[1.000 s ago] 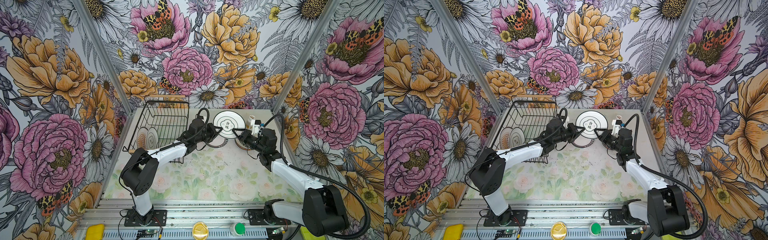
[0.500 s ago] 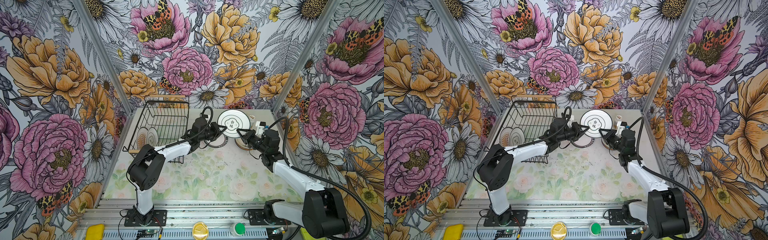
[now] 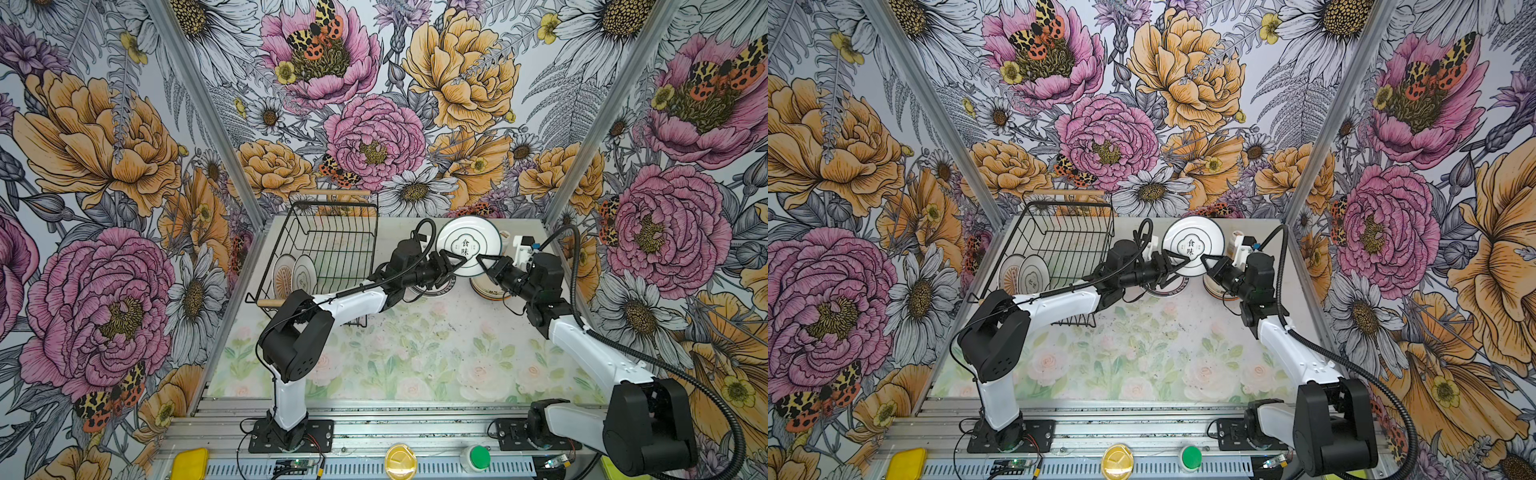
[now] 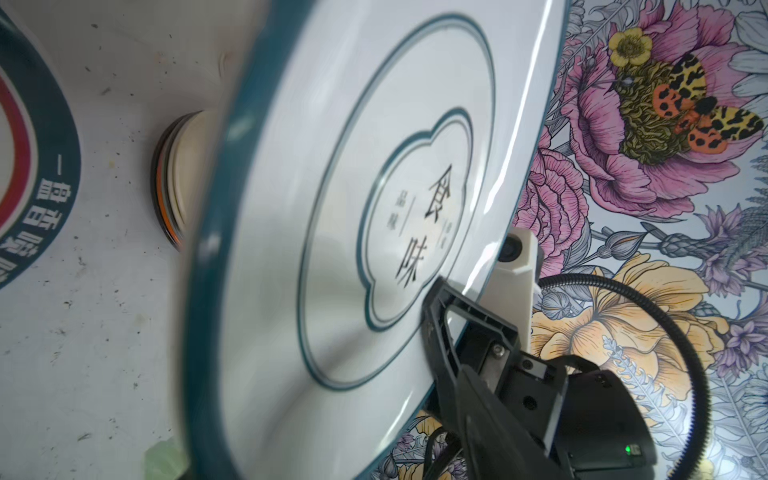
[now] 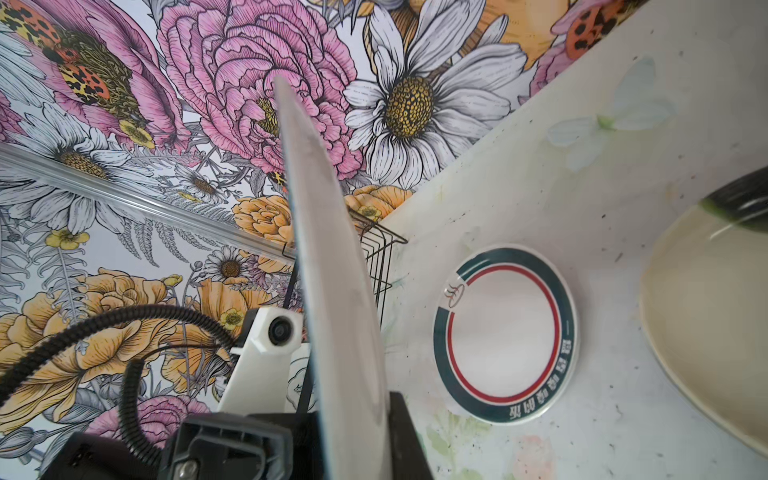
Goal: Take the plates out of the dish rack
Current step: 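Carry the plate upright with the right gripper while the left returns to the rack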
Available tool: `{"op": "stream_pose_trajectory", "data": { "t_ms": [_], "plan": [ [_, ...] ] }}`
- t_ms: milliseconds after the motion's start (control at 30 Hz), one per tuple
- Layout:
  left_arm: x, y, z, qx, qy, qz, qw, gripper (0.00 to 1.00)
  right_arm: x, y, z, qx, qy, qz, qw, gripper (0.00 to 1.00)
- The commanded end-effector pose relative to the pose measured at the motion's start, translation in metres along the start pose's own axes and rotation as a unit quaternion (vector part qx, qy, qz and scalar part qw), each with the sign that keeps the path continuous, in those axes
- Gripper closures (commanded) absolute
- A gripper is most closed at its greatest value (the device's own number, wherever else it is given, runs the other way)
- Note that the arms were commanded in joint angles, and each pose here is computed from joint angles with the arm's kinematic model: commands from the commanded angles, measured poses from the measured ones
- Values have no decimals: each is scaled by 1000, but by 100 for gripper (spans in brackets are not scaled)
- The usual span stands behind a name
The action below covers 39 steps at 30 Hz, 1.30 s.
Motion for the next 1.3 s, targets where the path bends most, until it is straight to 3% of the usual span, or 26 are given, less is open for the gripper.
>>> {"op": "stream_pose_trajectory", "data": {
  "t_ms": [0,67,133,300,467,600,733,1000,1167,1267],
  "plan": [
    [-26,-25,-12,50,9,-8,999,25,-5,28,53,-121,-56,-10,991,100],
    [-36,-18,-12,58,6,15,998,20,-8,37,72,-170,-71,-28,982,100],
    [-50,-12,-10,72,-5,44,996,1,-12,45,91,-224,-87,-54,969,100],
    [-107,-7,0,141,-75,166,973,1,-31,52,129,-321,-139,-148,925,100],
    [-191,-9,23,178,-221,255,924,1,-49,42,140,-336,-171,-231,897,100],
    [-253,-11,31,187,-318,268,890,1,-55,18,124,-284,-150,-282,904,100],
    [-307,-8,38,195,-392,305,846,1,-56,-8,86,-199,-101,-299,928,100],
    [-369,27,58,141,-439,424,780,1,-45,-20,11,-45,46,-248,967,100],
    [-377,48,72,109,-424,443,782,1,-31,-20,-20,17,88,-225,970,100],
    [-384,53,76,106,-431,459,770,1,-19,-19,-28,34,97,-221,970,100]
  ]
}}
Point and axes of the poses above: each gripper's point midway between its finger pads, its own x axis out along the fingers, its own y axis along the line the jaws close on, z = x × y, the point moved 4 cm from there along -x, back along the fingers, and after that the axes turned 11 degrees about -x, right-handed, at the moved point
